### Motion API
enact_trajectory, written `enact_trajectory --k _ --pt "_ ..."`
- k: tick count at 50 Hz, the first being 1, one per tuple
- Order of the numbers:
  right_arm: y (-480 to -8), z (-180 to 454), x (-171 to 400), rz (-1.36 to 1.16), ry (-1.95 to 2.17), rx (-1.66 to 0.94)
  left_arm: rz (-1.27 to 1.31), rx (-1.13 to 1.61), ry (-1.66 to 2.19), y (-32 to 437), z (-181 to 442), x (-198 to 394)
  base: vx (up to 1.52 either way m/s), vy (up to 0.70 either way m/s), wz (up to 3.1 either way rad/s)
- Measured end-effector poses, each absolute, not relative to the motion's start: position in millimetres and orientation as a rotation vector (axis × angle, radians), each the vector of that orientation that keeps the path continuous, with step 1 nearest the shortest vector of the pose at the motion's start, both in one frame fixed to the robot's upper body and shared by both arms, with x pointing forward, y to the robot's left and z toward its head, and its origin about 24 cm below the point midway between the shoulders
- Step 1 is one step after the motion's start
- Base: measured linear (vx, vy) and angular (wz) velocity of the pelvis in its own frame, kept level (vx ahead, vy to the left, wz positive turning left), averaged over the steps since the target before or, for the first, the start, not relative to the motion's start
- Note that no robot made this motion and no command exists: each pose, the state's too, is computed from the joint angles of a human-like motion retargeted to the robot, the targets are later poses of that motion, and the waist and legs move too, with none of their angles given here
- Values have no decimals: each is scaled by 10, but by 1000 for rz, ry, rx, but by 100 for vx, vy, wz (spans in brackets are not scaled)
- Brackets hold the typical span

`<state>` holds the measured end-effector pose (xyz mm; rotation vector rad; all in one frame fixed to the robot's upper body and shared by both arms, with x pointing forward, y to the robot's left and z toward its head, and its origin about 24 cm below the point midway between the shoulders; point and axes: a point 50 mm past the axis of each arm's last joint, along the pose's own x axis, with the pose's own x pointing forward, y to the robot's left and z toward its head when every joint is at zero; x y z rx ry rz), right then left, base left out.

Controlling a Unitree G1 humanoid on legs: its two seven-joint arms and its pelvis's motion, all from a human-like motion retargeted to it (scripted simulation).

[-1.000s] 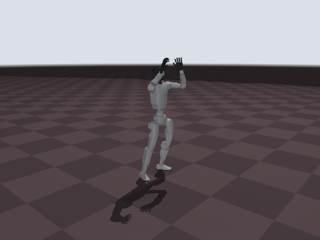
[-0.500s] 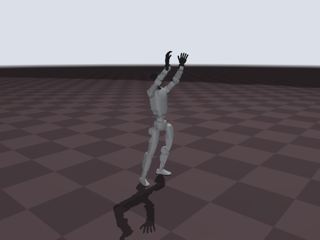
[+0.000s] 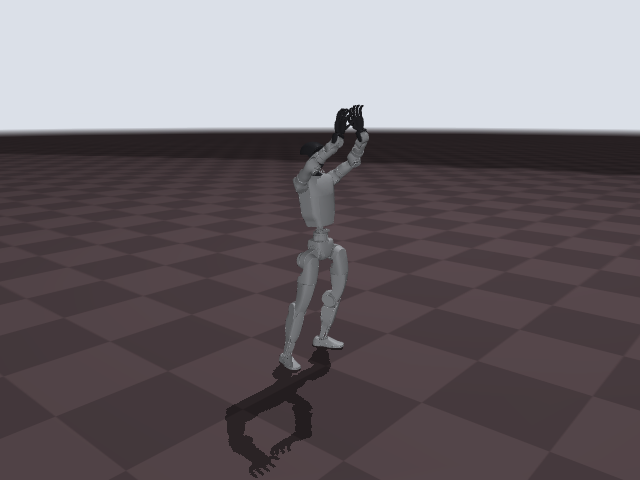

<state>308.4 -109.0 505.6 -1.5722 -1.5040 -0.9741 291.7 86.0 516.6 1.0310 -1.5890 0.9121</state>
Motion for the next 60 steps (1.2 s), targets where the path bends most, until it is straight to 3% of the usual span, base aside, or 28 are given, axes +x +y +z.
enact_trajectory --k 2,5,7,9,12,14,21,28,33,35,38,42,44,48,52,56,60 --pt "-1134 5204 3156 -994 -1297 -1438 890 1115 -1374 908 5280 3047 0 0 0" --pt "-1249 5397 3088 -908 -1106 -1011 802 1076 -1176 952 5323 3132 -1 -1 -13" --pt "-1251 5484 2989 -815 -1143 -738 729 899 -1189 910 5324 3116 0 0 0" --pt "-1210 5481 2898 -771 -1265 -653 651 668 -1284 842 5284 3055 0 0 0" --pt "-1126 5293 2708 -814 -1564 -842 569 400 -1493 829 5065 2871 0 0 0" --pt "-1119 5120 2490 -853 -1778 -1023 572 361 -1643 956 4846 2686 0 0 0" --pt "-1193 4425 1828 -795 -2211 -1375 843 629 -1970 1535 4115 2079 0 0 0" --pt "-1149 4296 2142 -700 -2125 -1509 882 686 -2048 1354 4321 2123 0 0 0" --pt "-932 4855 2838 -762 -1716 -1741 894 1242 -1727 997 5055 2785 0 0 0" --pt "-1005 5043 3059 -776 -1443 -1680 854 1503 -1444 928 5217 3032 0 0 0" --pt "-1273 5263 3160 -752 -1132 -1285 774 1611 -1100 872 5270 3217 0 0 0" --pt "-1507 5415 3026 -635 -1088 -692 642 1153 -1109 747 5423 3063 0 0 0" --pt "-1482 5362 2946 -540 -1174 -567 512 912 -1255 641 5462 2889 0 0 0" --pt "-1349 4973 2690 -405 -1414 -795 372 780 -1591 662 5177 2484 0 0 0" --pt "-1270 4519 2300 -435 -1666 -1196 498 870 -1800 1050 4634 2180 0 0 -14" --pt "-1135 4049 2227 -242 -1671 -1193 461 909 -1756 1278 4061 2133 -1 0 -36" --pt "-1047 3874 2362 -99 -1547 -1185 353 979 -1639 1256 3908 2270 0 -1 -12"
